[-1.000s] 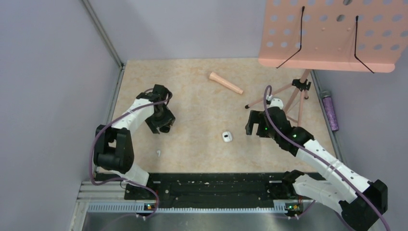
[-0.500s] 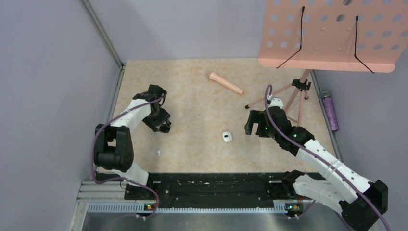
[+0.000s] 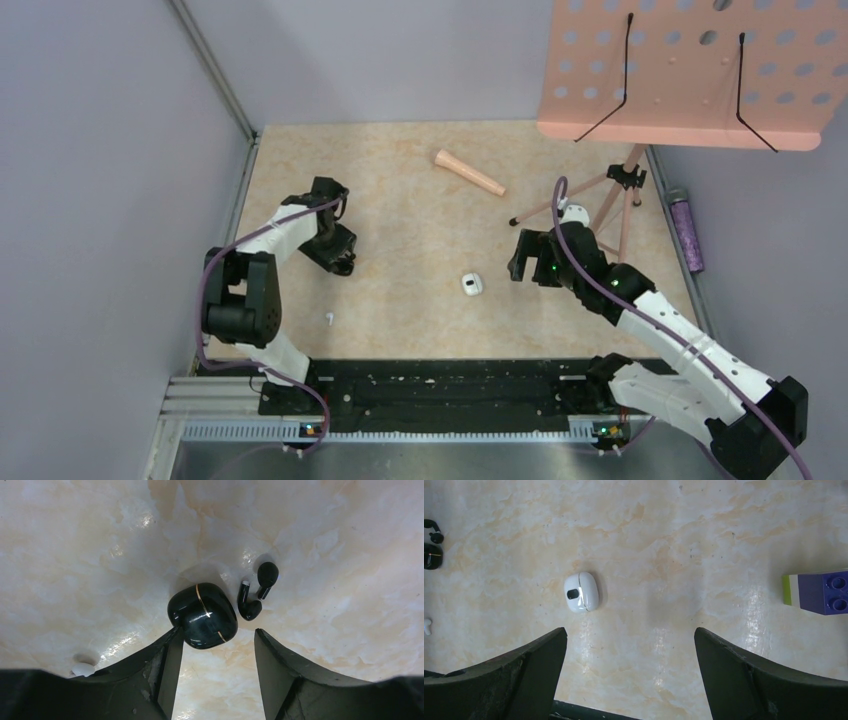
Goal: Insert the wireless bluetooth earbuds into the charging case
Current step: Rotate the charging case at the center of the board.
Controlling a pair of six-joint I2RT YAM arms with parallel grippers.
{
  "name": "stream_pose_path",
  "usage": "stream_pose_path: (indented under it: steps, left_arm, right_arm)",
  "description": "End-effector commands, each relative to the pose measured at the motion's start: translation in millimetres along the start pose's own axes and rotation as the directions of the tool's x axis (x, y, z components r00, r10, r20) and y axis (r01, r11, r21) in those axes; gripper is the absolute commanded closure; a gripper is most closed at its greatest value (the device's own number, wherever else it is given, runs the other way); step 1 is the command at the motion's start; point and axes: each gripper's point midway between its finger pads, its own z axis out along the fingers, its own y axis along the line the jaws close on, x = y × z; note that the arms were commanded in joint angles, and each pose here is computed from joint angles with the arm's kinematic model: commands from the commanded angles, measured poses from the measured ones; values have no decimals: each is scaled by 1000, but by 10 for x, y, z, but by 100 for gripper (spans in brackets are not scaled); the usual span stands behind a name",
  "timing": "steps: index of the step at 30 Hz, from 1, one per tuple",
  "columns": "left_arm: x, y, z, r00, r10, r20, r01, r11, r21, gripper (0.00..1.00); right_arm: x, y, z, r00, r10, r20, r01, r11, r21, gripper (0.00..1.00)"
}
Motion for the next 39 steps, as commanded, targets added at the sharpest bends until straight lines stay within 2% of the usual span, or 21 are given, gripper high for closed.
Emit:
stream_pose_path:
  steps: [1, 23, 32, 39]
  left_arm:
    - [-64, 101, 89, 985, -159, 60, 164, 984, -70, 41]
    - [-93, 271, 240, 981, -181, 73, 188, 977, -104, 44]
    - [-115, 272, 317, 984, -157, 80, 166, 980, -109, 38]
    - [-154, 229, 276, 990, -117, 80, 125, 987, -98, 52]
  right_arm:
    - [-222, 94, -91, 998, 38, 57, -36, 999, -36, 3]
    - [-151, 86, -58, 998, 58, 34, -57, 998, -31, 3]
    - [-150, 96, -76, 997, 65, 36, -64, 997, -40, 3]
    - [-123, 81, -132, 996, 78, 42, -76, 996, -53, 4]
